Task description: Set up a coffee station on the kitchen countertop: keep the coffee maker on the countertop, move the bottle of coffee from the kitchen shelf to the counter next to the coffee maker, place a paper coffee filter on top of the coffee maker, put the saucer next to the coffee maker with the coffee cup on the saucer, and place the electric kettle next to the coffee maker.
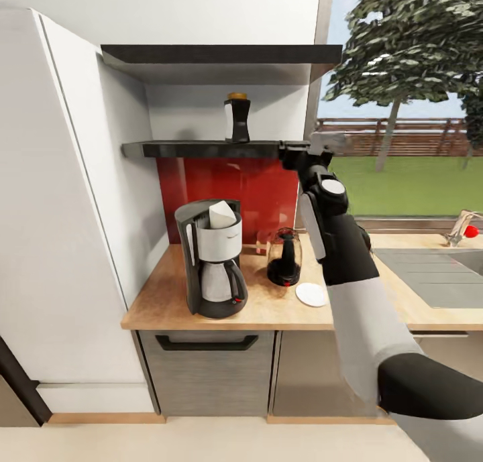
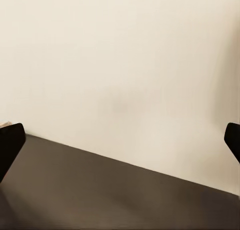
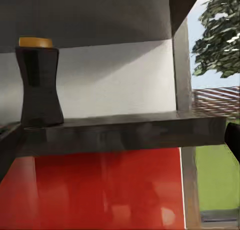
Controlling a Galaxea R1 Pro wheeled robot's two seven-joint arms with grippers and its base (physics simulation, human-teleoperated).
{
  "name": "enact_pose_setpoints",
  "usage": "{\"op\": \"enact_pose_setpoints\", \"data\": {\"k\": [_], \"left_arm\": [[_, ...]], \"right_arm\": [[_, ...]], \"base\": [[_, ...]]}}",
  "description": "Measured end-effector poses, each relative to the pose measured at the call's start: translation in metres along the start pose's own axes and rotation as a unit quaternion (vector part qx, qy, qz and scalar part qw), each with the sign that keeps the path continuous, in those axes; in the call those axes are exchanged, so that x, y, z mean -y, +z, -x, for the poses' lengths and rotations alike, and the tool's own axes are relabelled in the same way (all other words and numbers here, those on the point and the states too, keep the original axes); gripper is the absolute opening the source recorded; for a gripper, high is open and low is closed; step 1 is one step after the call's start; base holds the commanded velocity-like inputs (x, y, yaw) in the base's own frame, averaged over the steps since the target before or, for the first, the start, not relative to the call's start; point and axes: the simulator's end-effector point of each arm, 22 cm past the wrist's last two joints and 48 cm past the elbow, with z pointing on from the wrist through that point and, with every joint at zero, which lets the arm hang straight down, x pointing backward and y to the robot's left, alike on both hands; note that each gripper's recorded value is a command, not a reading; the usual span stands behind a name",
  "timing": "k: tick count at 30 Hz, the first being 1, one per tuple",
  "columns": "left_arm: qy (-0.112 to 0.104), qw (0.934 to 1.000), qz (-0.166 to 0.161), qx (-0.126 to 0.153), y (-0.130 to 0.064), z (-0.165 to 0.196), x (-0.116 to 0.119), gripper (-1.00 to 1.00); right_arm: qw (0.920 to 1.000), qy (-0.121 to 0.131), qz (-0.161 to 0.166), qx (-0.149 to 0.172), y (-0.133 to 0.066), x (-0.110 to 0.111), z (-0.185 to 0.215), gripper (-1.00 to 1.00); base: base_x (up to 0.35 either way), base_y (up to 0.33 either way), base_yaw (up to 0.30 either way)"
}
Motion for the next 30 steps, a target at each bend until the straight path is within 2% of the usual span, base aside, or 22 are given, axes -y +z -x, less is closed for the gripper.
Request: {"op": "enact_pose_setpoints", "data": {"k": [2,4,6,7,14,30], "left_arm": [[0.002,1.0,-0.002,-0.004,0.0,-0.008,0.002,1.0],[0.003,1.0,-0.003,-0.006,0.0,-0.011,0.003,1.0],[0.005,0.9999,-0.002,-0.01,0.001,-0.017,0.003,1.0],[0.006,0.9999,0.0,-0.015,0.001,-0.025,0.002,1.0],[0.007,0.9999,0.001,-0.016,0.001,-0.027,0.002,1.0],[0.006,0.9998,0.002,-0.016,0.0,-0.027,0.003,1.0]], "right_arm": [[0.9995,-0.024,0.002,-0.018,0.04,-0.01,0.02,1.0],[0.9985,-0.039,0.001,-0.039,0.06,-0.013,0.022,1.0],[0.9971,-0.049,0.0,-0.059,0.072,-0.013,0.018,1.0],[0.997,-0.053,-0.001,-0.057,0.078,-0.014,0.03,1.0],[0.9978,-0.051,0.001,-0.041,0.078,-0.016,0.047,1.0],[0.9977,-0.051,0.001,-0.045,0.078,-0.016,0.043,1.0]], "base": [[0.0,0.0,0.0],[0.0,0.0,0.0],[0.0,0.0,0.0],[0.0,0.0,0.0],[0.131,0.143,0.0],[0.049,0.325,0.0]]}}
